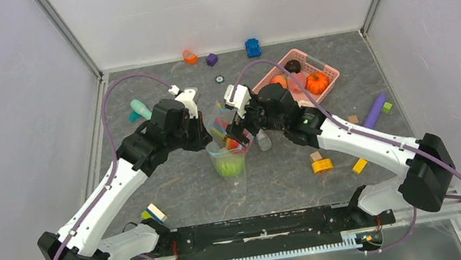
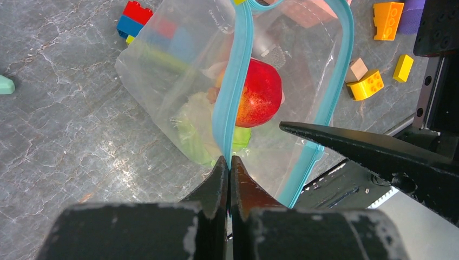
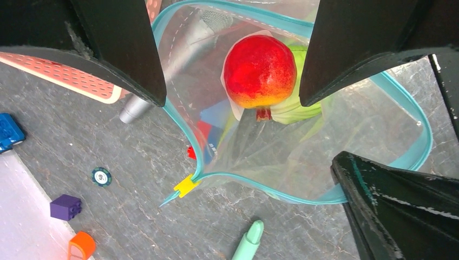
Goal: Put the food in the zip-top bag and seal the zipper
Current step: Place the fake fruit in the zipper food storage bag, then pick up the fake fruit from the bin.
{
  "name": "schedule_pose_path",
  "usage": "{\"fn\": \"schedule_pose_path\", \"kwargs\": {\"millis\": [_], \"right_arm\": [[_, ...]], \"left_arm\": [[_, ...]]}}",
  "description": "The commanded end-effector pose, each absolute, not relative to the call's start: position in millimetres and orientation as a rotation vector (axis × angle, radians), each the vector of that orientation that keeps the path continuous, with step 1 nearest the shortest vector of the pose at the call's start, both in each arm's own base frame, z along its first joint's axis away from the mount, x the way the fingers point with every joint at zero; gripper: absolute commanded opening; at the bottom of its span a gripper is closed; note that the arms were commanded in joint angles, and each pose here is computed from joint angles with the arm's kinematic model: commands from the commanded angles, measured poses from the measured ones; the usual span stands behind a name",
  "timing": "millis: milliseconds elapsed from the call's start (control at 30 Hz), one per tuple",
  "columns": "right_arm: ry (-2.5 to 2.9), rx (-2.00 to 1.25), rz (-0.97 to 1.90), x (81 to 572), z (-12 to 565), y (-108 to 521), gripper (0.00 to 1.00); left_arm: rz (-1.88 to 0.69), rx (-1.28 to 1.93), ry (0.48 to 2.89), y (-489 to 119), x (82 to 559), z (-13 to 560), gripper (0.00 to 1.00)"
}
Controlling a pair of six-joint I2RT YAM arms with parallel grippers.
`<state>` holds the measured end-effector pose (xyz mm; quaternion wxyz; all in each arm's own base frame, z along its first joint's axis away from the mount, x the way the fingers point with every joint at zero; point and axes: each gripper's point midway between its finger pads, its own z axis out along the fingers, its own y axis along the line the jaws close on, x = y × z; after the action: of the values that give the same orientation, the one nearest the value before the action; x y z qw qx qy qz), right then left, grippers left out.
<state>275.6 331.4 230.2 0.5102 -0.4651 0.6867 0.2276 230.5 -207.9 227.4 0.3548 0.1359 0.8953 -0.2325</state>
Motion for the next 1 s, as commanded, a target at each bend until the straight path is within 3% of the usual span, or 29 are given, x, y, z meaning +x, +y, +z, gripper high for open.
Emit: {"fn": "schedule_pose_path", "kwargs": {"millis": [0, 400, 667, 967], "right_arm": [[1.577, -1.029, 0.527, 283, 271, 330, 0.98], [1.47, -0.681, 0.436, 290, 329, 280, 0.98], [1.596, -0.492, 0.227, 317, 315, 235, 0.98], [1.787, -0.354, 0.211, 360, 275, 192, 0.98]], "left_arm": [[-0.625, 0.341, 2.25, -208, 234, 242, 0.02], [-0.611, 0.336, 2.241, -206, 236, 244, 0.02], [-0.611, 0.34, 2.248, -207, 236, 242, 0.02], [-0.607, 0.351, 2.245, -207, 236, 241, 0.02]]}}
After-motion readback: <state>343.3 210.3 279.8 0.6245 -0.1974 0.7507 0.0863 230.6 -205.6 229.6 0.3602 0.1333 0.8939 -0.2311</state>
